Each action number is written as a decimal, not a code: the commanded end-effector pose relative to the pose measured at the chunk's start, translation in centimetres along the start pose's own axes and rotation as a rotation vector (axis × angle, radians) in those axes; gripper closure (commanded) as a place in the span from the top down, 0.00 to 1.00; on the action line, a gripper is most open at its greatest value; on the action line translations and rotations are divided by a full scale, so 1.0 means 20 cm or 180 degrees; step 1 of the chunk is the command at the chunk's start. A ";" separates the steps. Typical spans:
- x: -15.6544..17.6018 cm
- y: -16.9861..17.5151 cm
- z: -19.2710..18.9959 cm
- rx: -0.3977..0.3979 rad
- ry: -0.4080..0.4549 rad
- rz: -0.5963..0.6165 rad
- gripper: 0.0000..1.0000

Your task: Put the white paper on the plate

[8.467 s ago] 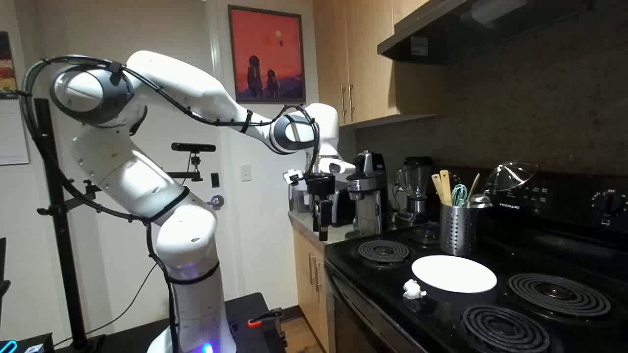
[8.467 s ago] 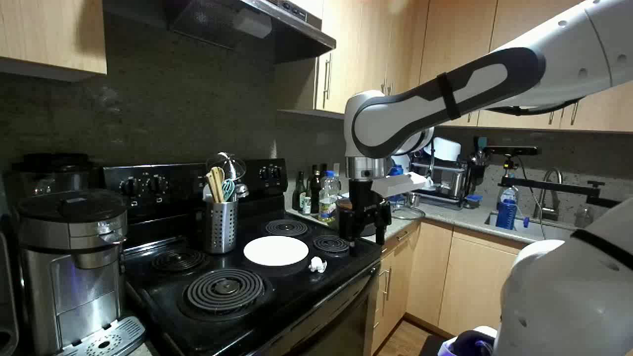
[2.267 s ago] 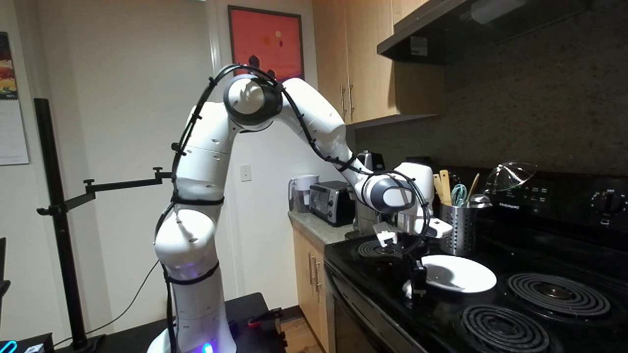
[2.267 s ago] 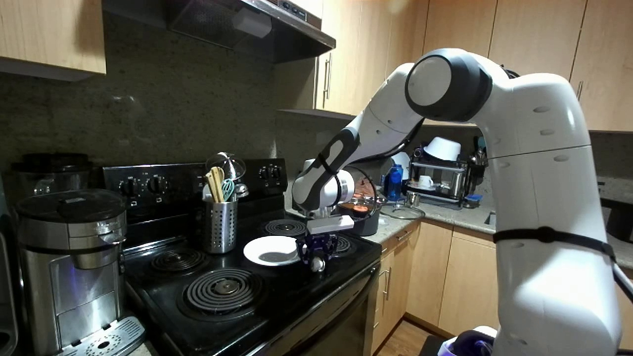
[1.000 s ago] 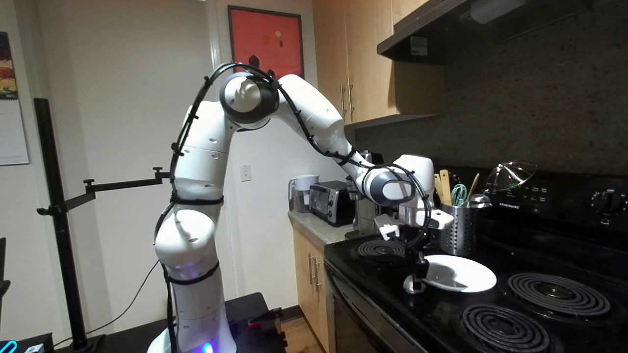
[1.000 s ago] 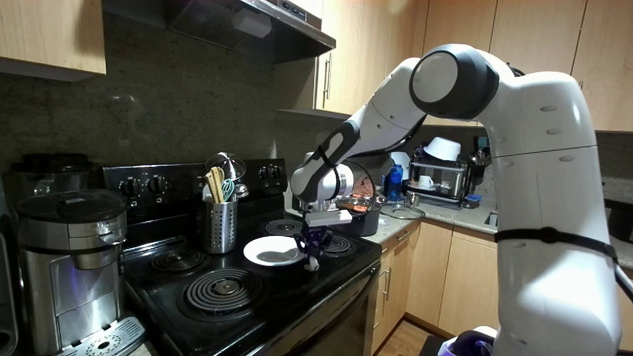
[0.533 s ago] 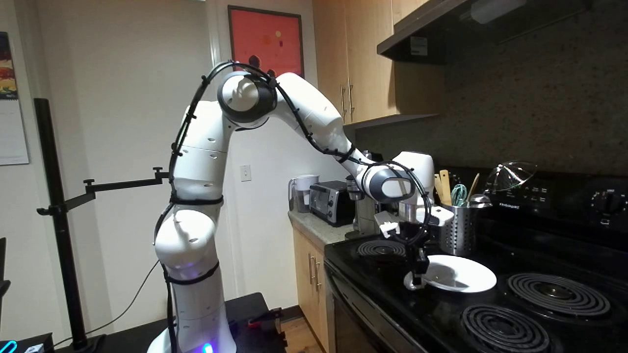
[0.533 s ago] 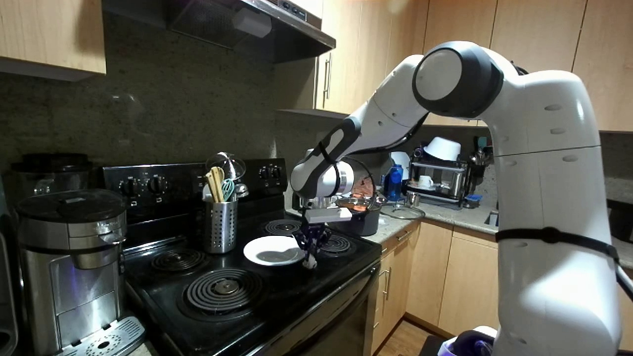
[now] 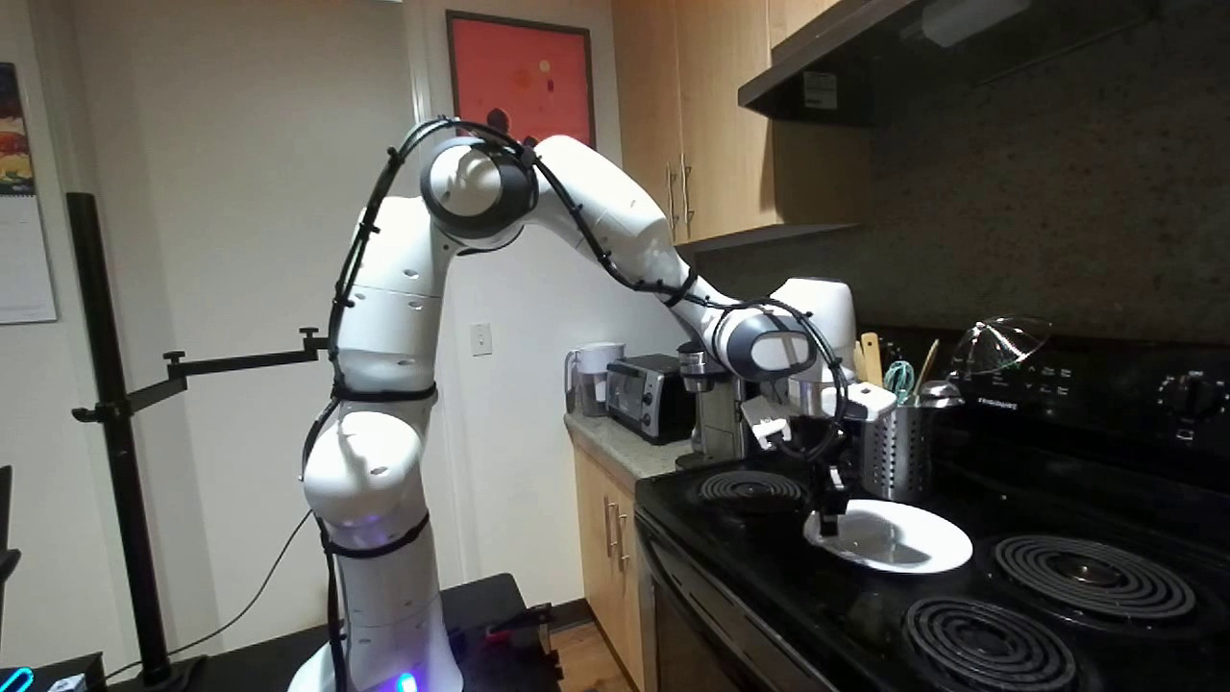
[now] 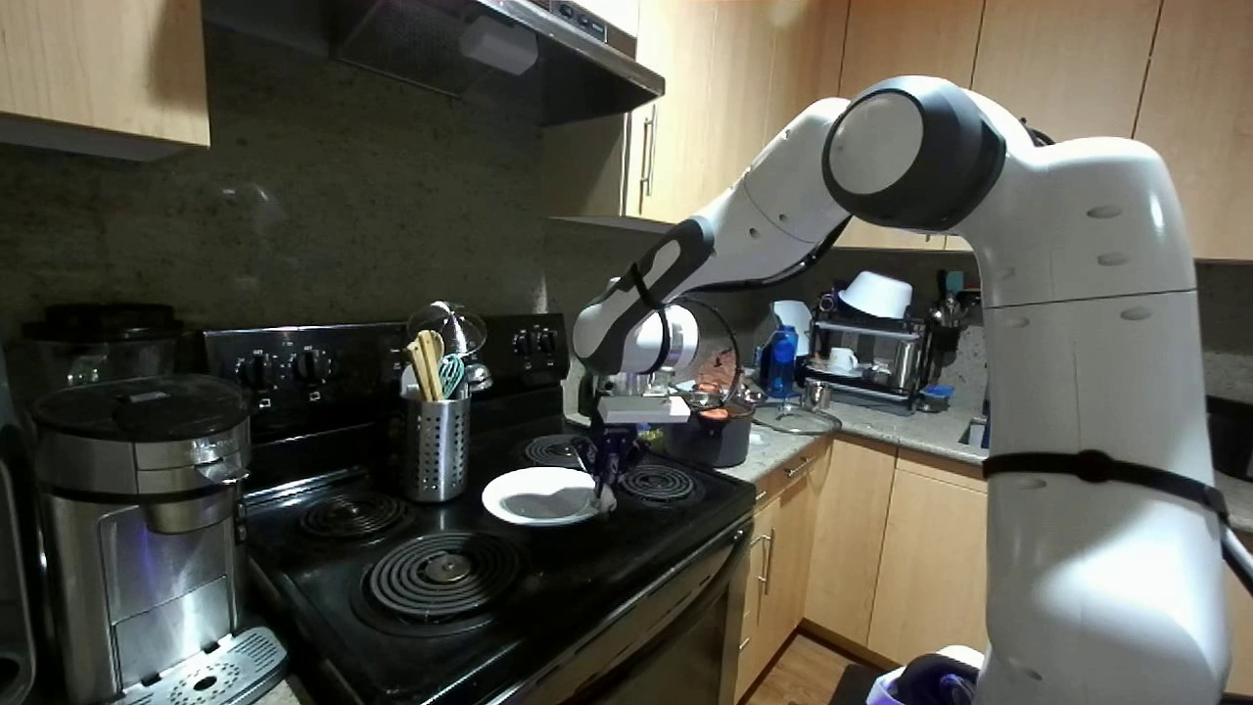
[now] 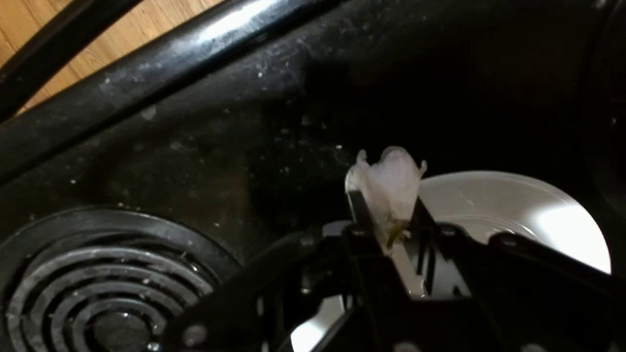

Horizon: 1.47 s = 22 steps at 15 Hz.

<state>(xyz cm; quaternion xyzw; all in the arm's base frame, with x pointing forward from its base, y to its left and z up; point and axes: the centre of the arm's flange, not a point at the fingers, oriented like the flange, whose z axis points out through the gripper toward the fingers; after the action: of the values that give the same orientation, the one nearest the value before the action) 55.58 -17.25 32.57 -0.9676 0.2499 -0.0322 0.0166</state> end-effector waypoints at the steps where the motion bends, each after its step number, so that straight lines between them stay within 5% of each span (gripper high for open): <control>1: 0.05 -0.03 -0.15 0.0136 0.0094 -0.0038 0.21; 7: 0.21 -0.11 -0.26 0.0183 0.0189 0.0009 0.32; 15: 0.38 -0.24 -0.23 0.0088 0.0083 0.0000 0.28; 19: 0.42 -0.28 -0.24 0.0083 0.0041 0.0001 0.35; 20: 0.40 -0.28 -0.25 0.0119 0.0059 -0.0049 0.21; 22: 0.38 -0.26 -0.21 0.0076 0.0107 -0.0074 0.33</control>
<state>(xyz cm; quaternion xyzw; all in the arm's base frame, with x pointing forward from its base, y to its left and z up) 64.45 -16.53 37.51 -0.9695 0.2383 -0.0518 0.0236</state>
